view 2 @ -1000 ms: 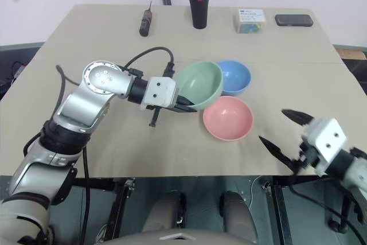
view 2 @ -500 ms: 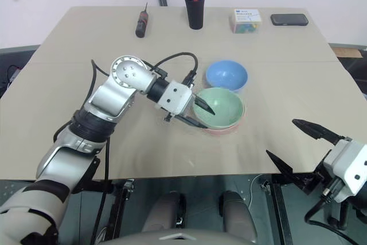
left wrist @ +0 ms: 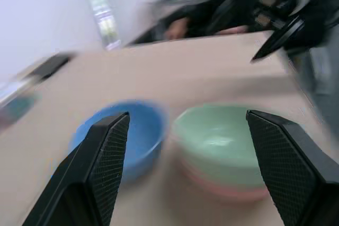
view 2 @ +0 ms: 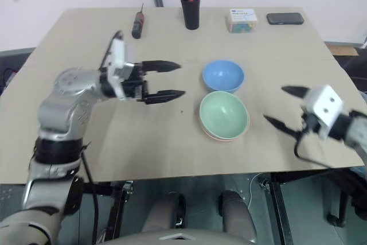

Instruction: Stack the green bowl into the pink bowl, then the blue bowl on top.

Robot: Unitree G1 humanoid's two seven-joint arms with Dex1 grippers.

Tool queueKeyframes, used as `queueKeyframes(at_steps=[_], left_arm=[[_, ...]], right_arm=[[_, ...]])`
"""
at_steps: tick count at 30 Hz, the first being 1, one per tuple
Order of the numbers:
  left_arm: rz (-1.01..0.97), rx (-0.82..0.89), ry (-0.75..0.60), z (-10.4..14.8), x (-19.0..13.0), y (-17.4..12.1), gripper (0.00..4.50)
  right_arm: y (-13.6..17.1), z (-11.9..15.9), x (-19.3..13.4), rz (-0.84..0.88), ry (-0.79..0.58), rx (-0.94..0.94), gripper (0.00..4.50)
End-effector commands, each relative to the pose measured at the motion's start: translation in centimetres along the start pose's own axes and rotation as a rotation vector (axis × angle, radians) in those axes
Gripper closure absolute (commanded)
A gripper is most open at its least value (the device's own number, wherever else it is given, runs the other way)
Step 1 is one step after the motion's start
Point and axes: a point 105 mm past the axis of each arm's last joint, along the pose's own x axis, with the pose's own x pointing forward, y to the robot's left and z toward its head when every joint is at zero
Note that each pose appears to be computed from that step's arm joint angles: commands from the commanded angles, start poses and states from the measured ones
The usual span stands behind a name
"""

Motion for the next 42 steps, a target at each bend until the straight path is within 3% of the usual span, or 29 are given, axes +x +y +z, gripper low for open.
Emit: queueKeyframes(at_steps=[1,7,16,22,25,26,29,37,42], left_arm=[[0.049,-0.064,-0.014,0.2,-2.0,-0.9,0.77],[0.006,-0.158,0.025,-0.7,-5.0,-3.4,0.77],[-0.02,-0.187,0.004,-0.2,-7.5,-4.9,0.77],[-0.014,-0.184,-0.009,-0.2,-7.3,-5.1,0.63],[-0.011,-0.176,-0.013,-0.3,-7.0,-5.2,0.63],[-0.012,-0.172,-0.015,-0.3,-6.9,-5.2,0.63],[-0.007,-0.161,-0.018,-0.4,-6.6,-5.1,0.63],[0.026,-0.126,-0.034,-0.7,-5.9,-4.5,0.63],[0.015,-0.121,-0.041,-1.0,-5.6,-3.9,0.63]], right_arm=[[-2.1,-1.3,3.0,0.018,0.064,-0.197,0.0],[-2.1,-0.6,8.5,0.162,0.023,-0.458,0.0],[-0.1,-0.5,11.7,0.301,-0.043,-0.653,0.0],[0.2,-0.3,12.4,0.343,-0.054,-0.667,1.81],[0.3,0.0,12.4,0.354,-0.073,-0.695,3.1],[0.3,0.1,12.4,0.357,-0.076,-0.707,3.25],[0.4,0.2,12.2,0.373,-0.087,-0.735,4.33],[-1.4,2.4,10.0,0.363,-0.129,-0.688,4.43],[0.3,6.9,3.8,0.479,-0.192,-0.448,4.43]])
